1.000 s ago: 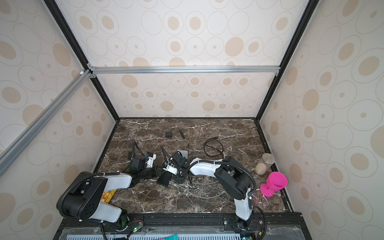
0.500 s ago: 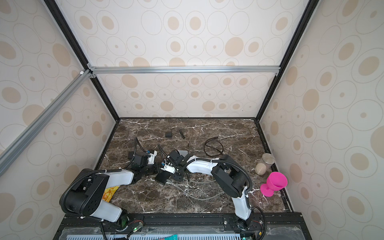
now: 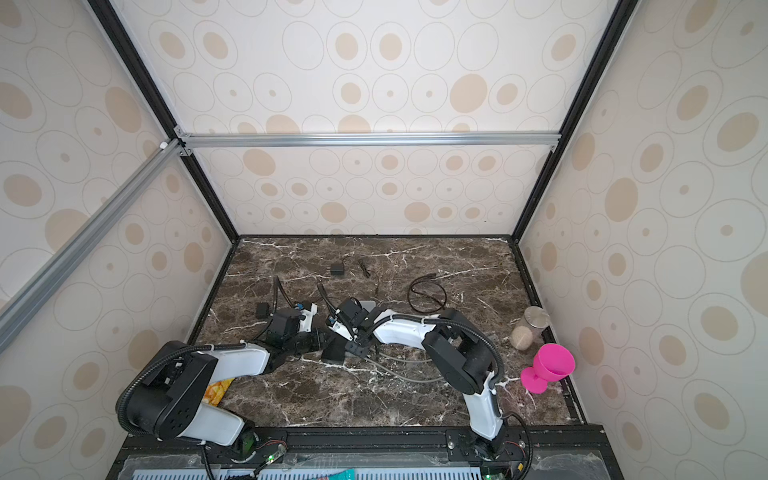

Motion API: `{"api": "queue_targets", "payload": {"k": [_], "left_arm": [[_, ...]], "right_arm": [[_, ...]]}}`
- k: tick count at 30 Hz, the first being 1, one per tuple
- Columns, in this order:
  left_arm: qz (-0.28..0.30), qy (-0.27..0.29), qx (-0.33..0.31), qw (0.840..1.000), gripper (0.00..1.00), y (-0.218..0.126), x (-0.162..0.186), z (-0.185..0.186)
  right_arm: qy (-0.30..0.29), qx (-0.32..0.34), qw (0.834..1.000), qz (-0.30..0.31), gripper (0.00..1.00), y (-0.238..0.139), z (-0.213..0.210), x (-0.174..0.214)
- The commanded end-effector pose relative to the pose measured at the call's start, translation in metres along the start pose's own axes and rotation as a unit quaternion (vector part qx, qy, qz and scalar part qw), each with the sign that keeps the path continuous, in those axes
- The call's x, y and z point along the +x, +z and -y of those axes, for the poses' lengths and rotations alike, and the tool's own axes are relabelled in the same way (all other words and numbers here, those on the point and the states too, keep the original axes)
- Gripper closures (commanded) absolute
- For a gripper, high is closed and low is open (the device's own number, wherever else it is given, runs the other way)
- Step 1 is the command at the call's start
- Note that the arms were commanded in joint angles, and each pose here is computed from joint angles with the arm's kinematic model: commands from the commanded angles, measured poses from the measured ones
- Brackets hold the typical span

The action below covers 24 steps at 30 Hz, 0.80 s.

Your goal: Insert the plug into the switch port

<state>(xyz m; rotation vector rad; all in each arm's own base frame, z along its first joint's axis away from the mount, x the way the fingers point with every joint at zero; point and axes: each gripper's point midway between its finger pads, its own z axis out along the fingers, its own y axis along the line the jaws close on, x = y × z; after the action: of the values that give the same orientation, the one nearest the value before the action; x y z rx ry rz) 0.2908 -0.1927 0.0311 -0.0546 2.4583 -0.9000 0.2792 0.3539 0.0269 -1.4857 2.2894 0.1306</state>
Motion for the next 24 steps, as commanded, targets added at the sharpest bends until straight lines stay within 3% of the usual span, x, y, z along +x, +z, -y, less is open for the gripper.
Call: {"api": "queue_targets", "payload": {"k": [1, 5, 9, 13, 18, 24], "left_arm": [[-0.238, 0.010, 0.151, 0.959, 0.69, -0.004, 0.111, 0.068], [-0.251, 0.021, 0.154, 0.955, 0.70, -0.002, 0.115, 0.070], [-0.255, 0.023, 0.162, 0.953, 0.70, -0.002, 0.116, 0.072], [-0.257, 0.022, 0.163, 0.952, 0.70, -0.005, 0.118, 0.073], [-0.263, 0.018, 0.162, 0.951, 0.70, -0.015, 0.129, 0.074], [-0.261, 0.015, 0.150, 0.953, 0.72, -0.020, 0.130, 0.075]], "right_arm": [[-0.091, -0.053, 0.946, 0.307, 1.00, -0.058, -0.028, -0.150], [-0.170, -0.107, 0.913, 0.354, 1.00, -0.075, -0.053, -0.142], [-0.197, -0.160, 0.890, 0.379, 1.00, -0.089, -0.069, -0.130], [-0.185, -0.141, 0.898, 0.374, 1.00, -0.087, -0.062, -0.127], [-0.123, -0.085, 0.926, 0.347, 1.00, -0.081, -0.035, -0.131], [-0.069, -0.088, 0.941, 0.321, 1.00, -0.079, -0.033, -0.126]]}}
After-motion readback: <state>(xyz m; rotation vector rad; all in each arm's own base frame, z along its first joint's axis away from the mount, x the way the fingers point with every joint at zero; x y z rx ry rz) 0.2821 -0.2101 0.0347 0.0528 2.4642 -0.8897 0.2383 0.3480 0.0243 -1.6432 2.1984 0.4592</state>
